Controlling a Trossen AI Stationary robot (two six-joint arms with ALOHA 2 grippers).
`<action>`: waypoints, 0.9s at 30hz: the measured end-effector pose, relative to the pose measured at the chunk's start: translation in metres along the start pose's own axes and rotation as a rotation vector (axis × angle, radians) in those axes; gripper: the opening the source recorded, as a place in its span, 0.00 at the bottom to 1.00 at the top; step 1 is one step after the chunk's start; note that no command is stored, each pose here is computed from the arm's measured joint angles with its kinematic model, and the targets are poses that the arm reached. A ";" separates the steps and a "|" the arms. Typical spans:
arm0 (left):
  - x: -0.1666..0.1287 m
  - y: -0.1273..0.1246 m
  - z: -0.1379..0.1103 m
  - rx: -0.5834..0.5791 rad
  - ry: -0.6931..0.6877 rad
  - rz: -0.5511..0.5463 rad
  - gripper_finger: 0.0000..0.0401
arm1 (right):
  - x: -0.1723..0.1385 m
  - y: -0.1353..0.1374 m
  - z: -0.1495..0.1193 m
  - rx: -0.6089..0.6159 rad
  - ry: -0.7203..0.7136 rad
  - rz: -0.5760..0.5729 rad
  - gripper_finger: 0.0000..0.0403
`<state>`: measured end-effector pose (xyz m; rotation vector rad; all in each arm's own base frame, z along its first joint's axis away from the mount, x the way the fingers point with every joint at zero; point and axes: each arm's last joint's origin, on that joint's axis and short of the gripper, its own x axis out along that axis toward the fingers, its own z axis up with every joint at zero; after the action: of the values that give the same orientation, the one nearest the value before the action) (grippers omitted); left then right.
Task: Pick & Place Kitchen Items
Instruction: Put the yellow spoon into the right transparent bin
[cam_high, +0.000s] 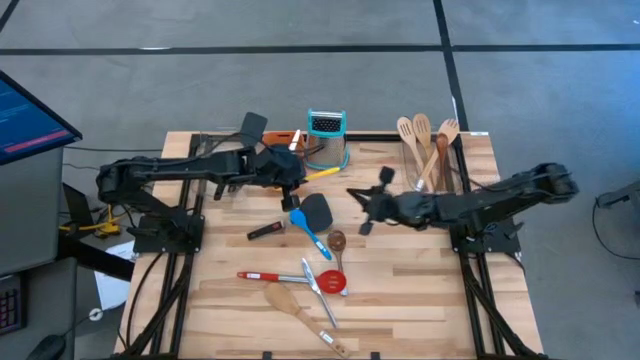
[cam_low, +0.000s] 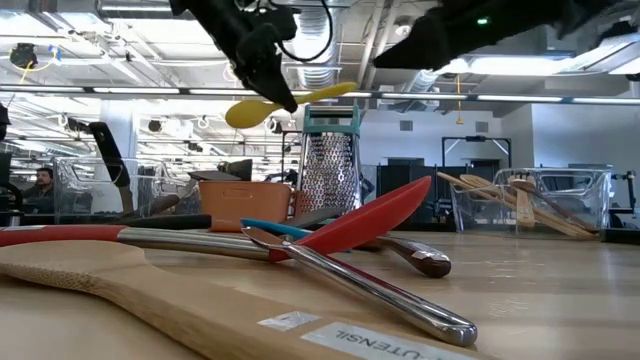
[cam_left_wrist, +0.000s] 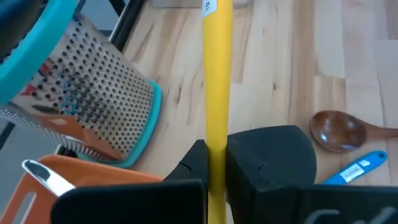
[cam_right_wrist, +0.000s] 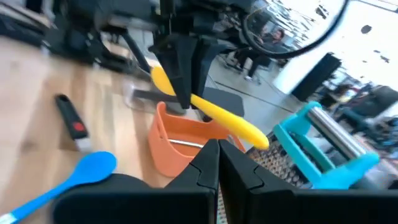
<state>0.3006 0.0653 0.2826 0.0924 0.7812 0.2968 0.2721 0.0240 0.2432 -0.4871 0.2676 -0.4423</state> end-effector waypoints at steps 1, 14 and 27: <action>0.000 -0.001 0.000 0.003 -0.001 -0.003 0.01 | 0.007 0.004 0.002 -0.025 0.016 -0.012 0.00; -0.002 -0.010 -0.003 -0.053 0.033 -0.044 0.02 | 0.060 0.061 0.029 -0.435 0.267 -0.211 0.01; -0.002 -0.013 -0.003 -0.073 0.033 -0.169 0.02 | 0.069 0.089 0.032 -0.530 0.337 -0.266 0.35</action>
<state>0.3002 0.0518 0.2792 -0.0471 0.8047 0.1665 0.3740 0.0749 0.2153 -0.9754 0.6577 -0.7186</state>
